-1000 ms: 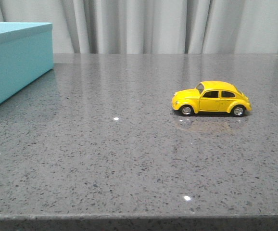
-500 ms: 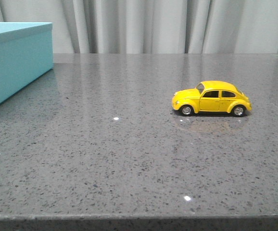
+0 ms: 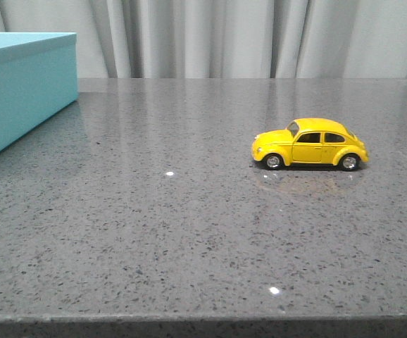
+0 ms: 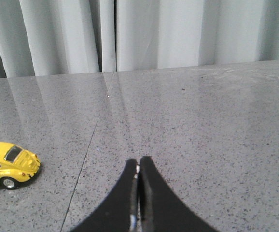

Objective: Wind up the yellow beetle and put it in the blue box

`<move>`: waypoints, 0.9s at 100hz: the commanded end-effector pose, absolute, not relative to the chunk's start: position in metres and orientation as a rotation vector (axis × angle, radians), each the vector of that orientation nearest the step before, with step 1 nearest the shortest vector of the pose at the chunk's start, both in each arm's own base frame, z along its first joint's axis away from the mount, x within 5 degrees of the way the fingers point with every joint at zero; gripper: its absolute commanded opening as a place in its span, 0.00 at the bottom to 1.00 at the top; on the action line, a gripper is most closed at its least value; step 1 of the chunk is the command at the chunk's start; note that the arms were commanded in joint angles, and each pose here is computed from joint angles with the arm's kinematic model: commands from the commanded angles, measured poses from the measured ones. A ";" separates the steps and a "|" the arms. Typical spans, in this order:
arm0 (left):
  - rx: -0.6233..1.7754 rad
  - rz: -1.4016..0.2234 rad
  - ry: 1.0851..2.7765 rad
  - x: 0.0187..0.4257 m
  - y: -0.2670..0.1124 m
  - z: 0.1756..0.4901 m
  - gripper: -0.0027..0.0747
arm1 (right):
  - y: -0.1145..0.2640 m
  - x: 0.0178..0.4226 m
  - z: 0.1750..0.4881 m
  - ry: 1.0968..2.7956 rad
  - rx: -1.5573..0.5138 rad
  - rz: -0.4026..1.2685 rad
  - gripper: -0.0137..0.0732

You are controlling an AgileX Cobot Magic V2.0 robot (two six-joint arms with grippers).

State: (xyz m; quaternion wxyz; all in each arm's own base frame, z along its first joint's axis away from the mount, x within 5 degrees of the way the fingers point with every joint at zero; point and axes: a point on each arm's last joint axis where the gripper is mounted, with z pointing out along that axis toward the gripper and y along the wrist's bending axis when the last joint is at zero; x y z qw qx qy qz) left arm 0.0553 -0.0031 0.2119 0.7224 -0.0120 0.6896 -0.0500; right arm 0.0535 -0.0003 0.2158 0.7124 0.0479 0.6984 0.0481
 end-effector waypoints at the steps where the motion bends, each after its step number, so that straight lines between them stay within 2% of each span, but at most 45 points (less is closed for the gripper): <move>1: -0.043 -0.137 1.459 0.055 -0.003 0.230 0.01 | 0.000 0.052 0.241 1.472 0.095 0.098 0.08; 37: -0.039 -0.139 1.478 0.068 -0.004 0.287 0.01 | -0.002 0.056 0.277 1.641 0.118 0.084 0.09; 47: -0.040 -0.139 1.482 0.075 -0.005 0.302 0.03 | -0.002 0.059 0.285 1.670 0.122 0.082 0.18; 52: -0.040 -0.139 1.486 0.079 -0.005 0.309 0.07 | -0.002 0.061 0.288 1.687 0.124 0.080 0.27; 59: -0.037 -0.134 1.498 0.086 -0.005 0.317 0.22 | -0.002 0.065 0.294 1.715 0.126 0.078 0.40; 71: -0.034 -0.130 1.514 0.096 -0.006 0.327 0.46 | -0.002 0.073 0.301 1.786 0.135 0.075 0.50; 78: -0.034 -0.130 1.530 0.103 -0.006 0.332 0.51 | -0.002 0.079 0.308 1.827 0.139 0.071 0.50; 90: -0.032 -0.128 1.570 0.113 -0.007 0.338 0.51 | -0.003 0.088 0.322 1.913 0.150 0.063 0.50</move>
